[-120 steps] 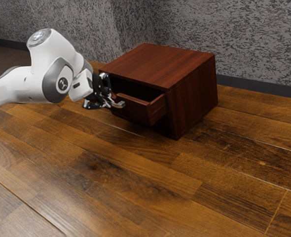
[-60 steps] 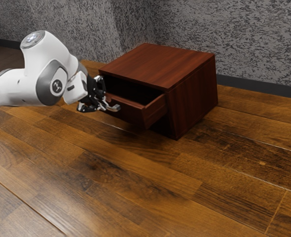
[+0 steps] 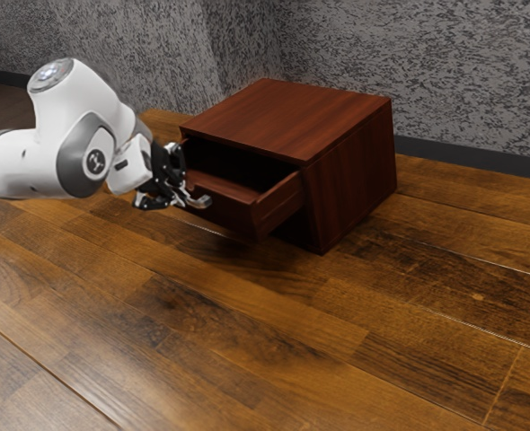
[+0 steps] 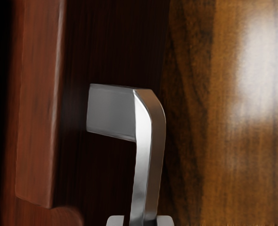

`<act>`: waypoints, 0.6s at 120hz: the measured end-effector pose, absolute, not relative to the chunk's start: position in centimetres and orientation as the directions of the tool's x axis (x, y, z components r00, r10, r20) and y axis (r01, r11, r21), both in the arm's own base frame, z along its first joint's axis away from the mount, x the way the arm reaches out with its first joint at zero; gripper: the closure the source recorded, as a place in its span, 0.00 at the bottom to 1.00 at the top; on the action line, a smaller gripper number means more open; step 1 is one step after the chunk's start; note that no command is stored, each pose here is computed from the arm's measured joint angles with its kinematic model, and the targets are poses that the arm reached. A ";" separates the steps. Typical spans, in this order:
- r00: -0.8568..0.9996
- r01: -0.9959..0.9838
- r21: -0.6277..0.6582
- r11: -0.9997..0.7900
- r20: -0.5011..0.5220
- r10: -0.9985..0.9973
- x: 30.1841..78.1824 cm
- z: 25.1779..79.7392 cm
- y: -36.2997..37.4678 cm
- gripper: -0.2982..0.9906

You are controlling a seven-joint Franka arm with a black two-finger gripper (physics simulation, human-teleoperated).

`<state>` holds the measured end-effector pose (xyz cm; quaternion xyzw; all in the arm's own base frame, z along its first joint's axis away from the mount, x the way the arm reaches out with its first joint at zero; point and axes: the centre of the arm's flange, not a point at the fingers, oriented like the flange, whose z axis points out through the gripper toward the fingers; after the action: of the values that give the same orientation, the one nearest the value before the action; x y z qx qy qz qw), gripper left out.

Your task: Pull the drawer handle with one arm to open the drawer

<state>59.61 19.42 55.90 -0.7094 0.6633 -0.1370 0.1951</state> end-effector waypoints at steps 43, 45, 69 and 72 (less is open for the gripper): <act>0.091 -0.891 -0.452 -0.051 -0.068 -0.994 58.5 55.9 19.4 0.78; 0.092 -0.890 -0.452 -0.051 -0.068 -0.993 58.4 55.9 19.4 0.78; 0.097 -0.890 -0.452 -0.055 -0.071 -0.993 57.7 56.3 19.4 0.78; 0.099 -0.890 -0.453 -0.056 -0.071 -0.993 57.5 56.4 19.3 0.78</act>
<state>57.51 19.34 56.36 -0.7148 0.6583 -0.1310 0.1964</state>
